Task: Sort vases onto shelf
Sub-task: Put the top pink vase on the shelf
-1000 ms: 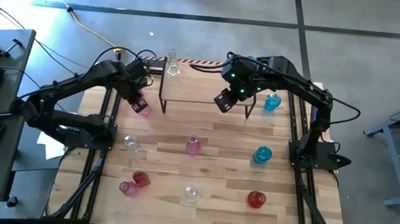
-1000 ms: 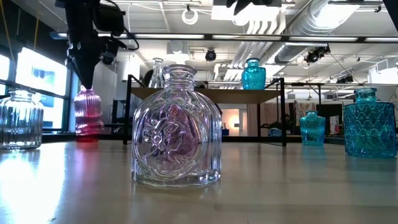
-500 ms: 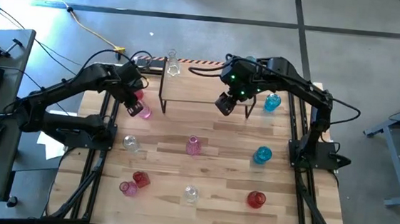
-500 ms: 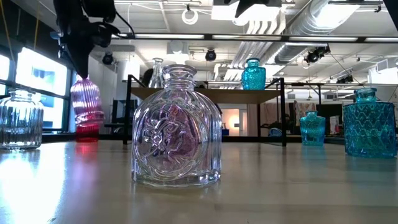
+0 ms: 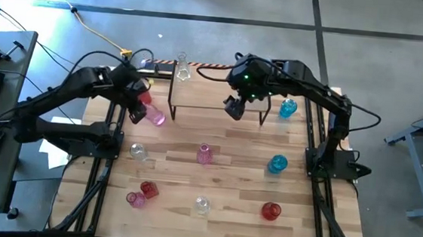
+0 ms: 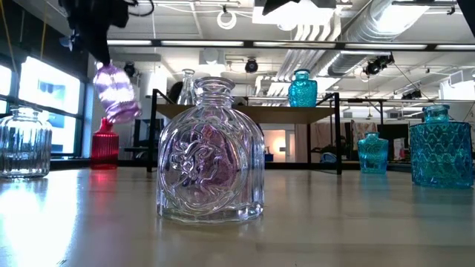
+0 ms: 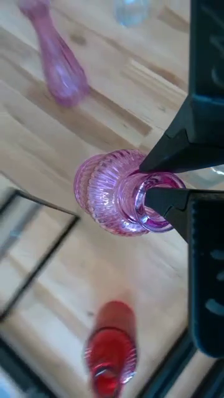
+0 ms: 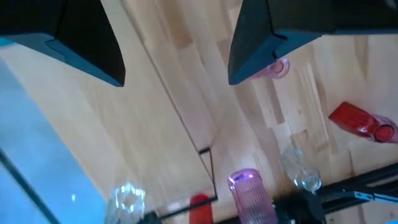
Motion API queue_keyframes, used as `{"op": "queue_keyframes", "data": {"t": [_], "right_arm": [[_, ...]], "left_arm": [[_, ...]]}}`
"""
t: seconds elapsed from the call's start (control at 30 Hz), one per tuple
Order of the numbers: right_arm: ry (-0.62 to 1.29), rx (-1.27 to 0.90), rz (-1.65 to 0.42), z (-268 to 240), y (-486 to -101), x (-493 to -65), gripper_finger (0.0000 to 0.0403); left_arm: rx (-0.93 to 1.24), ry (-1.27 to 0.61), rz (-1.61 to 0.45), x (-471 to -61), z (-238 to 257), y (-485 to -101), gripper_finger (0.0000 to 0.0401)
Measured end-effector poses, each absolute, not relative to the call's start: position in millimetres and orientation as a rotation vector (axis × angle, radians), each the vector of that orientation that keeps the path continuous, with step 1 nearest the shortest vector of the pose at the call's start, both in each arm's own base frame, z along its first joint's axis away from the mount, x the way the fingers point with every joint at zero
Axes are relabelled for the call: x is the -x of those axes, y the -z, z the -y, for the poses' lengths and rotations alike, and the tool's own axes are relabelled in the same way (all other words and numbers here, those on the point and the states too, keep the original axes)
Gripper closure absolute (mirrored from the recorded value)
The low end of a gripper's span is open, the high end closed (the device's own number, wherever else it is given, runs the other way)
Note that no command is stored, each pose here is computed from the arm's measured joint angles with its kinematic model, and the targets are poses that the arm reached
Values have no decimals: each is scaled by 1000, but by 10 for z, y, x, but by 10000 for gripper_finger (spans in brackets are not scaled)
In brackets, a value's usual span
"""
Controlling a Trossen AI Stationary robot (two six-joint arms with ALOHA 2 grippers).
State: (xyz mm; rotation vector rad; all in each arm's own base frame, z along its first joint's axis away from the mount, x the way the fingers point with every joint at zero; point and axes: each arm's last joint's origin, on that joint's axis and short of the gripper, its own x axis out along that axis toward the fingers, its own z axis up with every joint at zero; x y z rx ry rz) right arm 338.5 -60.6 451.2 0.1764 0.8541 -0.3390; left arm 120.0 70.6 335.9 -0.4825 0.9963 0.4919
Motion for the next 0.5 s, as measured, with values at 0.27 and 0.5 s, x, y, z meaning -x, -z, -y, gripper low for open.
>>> {"op": "queue_keyframes", "data": {"t": [0.27,0.5], "right_arm": [[237,-3,-823,620,-4499,-3505,137],[196,116,-747,644,-4505,-3646,137]], "left_arm": [[416,-468,-833,-1208,-663,-3802,386],[373,-464,-712,-1330,-734,-4013,386]]}}
